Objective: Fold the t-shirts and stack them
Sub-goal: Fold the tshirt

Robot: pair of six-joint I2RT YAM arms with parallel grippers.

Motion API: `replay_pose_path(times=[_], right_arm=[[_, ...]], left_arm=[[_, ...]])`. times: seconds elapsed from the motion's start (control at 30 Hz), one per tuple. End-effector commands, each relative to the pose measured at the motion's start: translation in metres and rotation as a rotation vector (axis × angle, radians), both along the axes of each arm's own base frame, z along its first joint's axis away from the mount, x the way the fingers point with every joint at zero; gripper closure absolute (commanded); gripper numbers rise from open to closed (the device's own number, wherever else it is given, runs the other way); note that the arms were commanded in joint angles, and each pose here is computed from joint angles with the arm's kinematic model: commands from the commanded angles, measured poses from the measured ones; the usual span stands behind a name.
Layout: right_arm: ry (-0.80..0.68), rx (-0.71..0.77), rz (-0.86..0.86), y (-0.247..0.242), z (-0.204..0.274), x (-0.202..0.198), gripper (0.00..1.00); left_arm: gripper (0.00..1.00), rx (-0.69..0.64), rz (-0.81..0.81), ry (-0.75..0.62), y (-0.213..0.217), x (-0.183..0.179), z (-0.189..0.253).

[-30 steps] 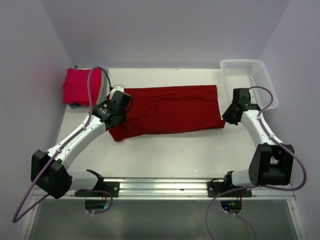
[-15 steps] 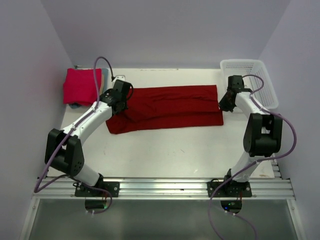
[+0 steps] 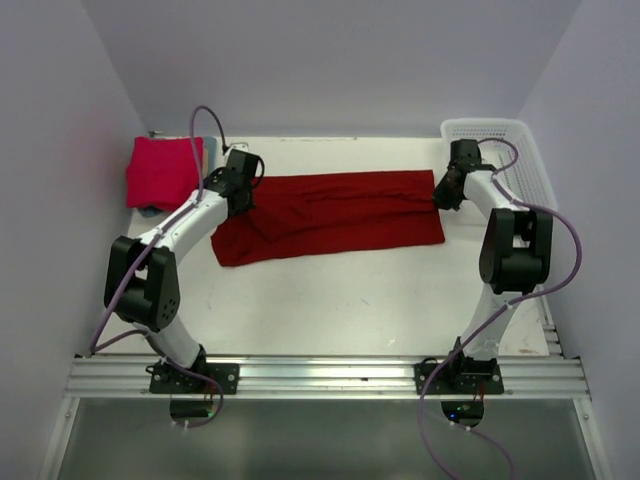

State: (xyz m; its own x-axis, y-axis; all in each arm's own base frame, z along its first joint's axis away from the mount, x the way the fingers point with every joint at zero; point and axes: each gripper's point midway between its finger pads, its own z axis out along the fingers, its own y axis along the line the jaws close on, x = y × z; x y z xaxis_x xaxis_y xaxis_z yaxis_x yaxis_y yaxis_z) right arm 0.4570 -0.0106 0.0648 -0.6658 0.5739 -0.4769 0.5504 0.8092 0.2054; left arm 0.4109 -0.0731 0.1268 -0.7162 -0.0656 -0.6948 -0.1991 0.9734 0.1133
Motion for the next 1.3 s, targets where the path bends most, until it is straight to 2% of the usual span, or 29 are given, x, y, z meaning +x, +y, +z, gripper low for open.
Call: replay_pose_path(times=[0.0,0.63,0.9,1.27], right_arm=[[-0.038,-0.035,-0.013,-0.01,0.007,0.015,1.0],[0.013,-0.085,-0.054,-0.022,-0.013,0.012,1.0],[0.006,-0.154,-0.108,-0.036,-0.005,0.001,1.0],[0.012,-0.167,-0.127,-0.039,-0.008,0.0,1.0]], left_arm=[[1.0,-0.012,-0.001,-0.068,0.001,0.025,0.013],[1.0,-0.042,0.008,-0.067,0.005,0.044,0.002],[1.0,-0.061,-0.001,-0.094,0.002,0.049,0.015],[1.0,-0.057,-0.003,-0.061,0.0,0.054,0.0]])
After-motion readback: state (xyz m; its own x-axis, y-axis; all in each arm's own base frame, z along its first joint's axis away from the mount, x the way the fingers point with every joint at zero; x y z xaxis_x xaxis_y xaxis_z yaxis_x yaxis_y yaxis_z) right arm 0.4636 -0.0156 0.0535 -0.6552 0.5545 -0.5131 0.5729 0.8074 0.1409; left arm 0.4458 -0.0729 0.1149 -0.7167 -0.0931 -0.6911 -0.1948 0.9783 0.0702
